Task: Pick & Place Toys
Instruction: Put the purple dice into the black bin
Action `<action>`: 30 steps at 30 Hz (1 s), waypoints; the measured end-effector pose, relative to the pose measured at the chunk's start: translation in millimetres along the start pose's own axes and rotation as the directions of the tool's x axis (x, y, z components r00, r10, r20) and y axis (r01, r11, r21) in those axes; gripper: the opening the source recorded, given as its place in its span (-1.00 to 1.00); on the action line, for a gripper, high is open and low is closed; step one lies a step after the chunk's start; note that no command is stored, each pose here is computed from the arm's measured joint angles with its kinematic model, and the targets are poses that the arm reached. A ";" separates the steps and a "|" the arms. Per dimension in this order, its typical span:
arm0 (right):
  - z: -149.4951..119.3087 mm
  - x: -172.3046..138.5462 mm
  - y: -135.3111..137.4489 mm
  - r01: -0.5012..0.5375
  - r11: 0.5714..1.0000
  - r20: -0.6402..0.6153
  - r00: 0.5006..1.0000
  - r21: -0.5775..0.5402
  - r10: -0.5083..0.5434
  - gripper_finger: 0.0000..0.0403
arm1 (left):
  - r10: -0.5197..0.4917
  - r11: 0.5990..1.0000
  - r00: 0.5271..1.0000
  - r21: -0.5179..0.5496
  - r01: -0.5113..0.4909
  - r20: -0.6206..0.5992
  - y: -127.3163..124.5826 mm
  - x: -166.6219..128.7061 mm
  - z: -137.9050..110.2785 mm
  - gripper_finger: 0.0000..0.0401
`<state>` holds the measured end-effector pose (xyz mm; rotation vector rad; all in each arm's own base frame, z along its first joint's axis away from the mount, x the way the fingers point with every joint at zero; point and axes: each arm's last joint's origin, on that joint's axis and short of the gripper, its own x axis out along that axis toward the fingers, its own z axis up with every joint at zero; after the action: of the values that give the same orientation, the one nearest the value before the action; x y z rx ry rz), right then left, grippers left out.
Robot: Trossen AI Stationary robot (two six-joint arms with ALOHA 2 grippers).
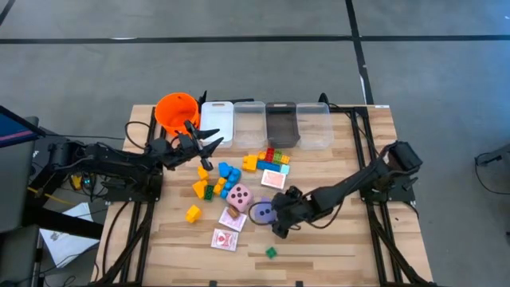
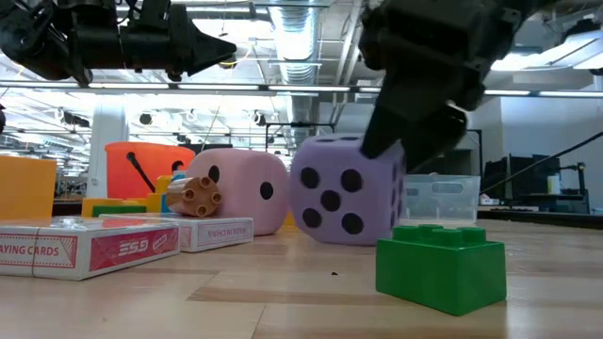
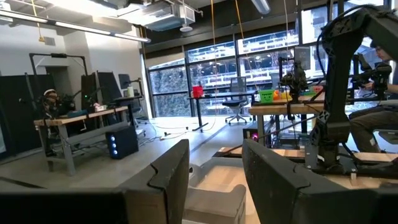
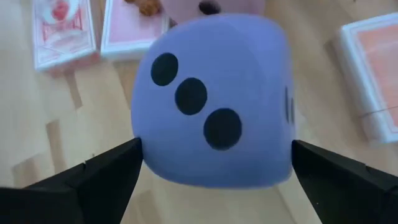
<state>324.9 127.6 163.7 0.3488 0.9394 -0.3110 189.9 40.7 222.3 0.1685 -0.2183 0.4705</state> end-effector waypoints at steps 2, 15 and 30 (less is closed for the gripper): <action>4.1 3.5 3.4 -0.005 1.000 -0.014 1.000 0.003 0.005 0.97 | 0.000 1.000 1.000 0.000 0.000 0.000 0.0 0.0 0.0 -0.30; 22.4 5.2 4.9 0.015 1.000 -0.009 1.000 -0.015 -0.015 0.97 | -0.002 1.000 1.000 0.019 0.002 -0.006 -0.2 0.0 -0.6 -0.30; 35.5 15.0 -30.9 0.159 0.982 -0.083 0.985 0.098 -0.151 0.24 | -0.001 1.000 1.000 0.020 0.002 -0.006 -0.2 0.0 -0.6 -0.30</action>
<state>346.4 83.2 165.8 0.3861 1.0284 -0.4942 190.0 40.7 221.7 0.1864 -0.2077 0.4717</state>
